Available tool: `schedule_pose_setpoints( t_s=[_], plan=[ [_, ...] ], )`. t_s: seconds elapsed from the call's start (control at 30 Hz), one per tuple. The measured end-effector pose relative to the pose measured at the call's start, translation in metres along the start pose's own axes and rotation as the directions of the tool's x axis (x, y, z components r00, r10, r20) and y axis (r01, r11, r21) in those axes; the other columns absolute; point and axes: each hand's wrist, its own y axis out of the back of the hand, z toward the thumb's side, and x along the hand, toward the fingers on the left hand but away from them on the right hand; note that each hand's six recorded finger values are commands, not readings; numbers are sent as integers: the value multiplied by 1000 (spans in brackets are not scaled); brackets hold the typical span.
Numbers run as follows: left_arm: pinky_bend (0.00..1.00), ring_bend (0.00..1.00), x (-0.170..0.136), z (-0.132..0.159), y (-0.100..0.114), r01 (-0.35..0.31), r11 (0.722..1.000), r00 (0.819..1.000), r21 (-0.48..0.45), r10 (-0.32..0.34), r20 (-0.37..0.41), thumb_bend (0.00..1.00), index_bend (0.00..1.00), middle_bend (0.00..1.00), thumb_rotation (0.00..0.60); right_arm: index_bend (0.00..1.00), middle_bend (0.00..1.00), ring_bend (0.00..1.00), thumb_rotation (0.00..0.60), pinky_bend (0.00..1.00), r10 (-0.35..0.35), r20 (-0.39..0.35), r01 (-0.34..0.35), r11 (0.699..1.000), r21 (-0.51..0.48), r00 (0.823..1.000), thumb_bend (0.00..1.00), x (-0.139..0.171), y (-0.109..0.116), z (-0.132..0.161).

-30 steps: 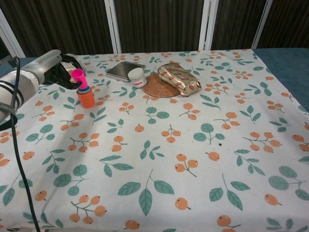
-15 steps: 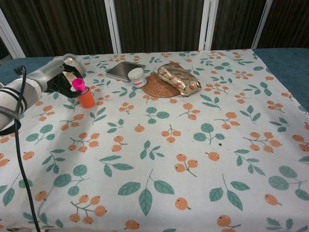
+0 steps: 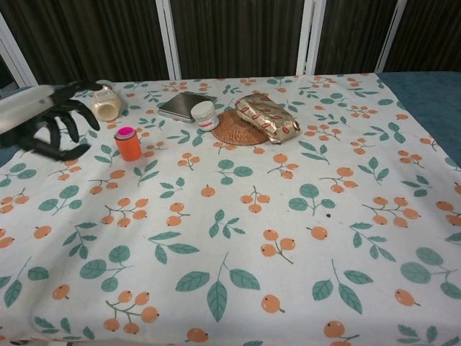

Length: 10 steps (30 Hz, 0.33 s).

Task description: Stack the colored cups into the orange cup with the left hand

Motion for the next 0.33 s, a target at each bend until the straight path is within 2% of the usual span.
schedule_pose_setpoints(
  t_s=[0.1,0.2,0.27,0.33],
  plan=[
    [84,0,-74,-14,0,17,998,999,58,-19,35,373,0,0,600,0,0,0,600,0,6,-13,-6,1000,9,1000,185,1,-3,4],
    [74,0,-139,-33,7,28,995,1000,95,-28,0,371,0,0,600,0,0,0,600,0,7,-32,-7,1000,13,999,185,3,-6,10],
    [74,0,-161,-44,16,36,992,999,123,-33,-22,372,0,0,600,0,0,0,600,0,3,-42,-2,1000,14,999,185,5,-7,13],
    [74,0,-170,-51,23,41,987,999,157,-36,-32,375,0,0,600,0,0,0,600,0,2,-46,-1,1000,16,999,186,6,-7,14]
  ],
)
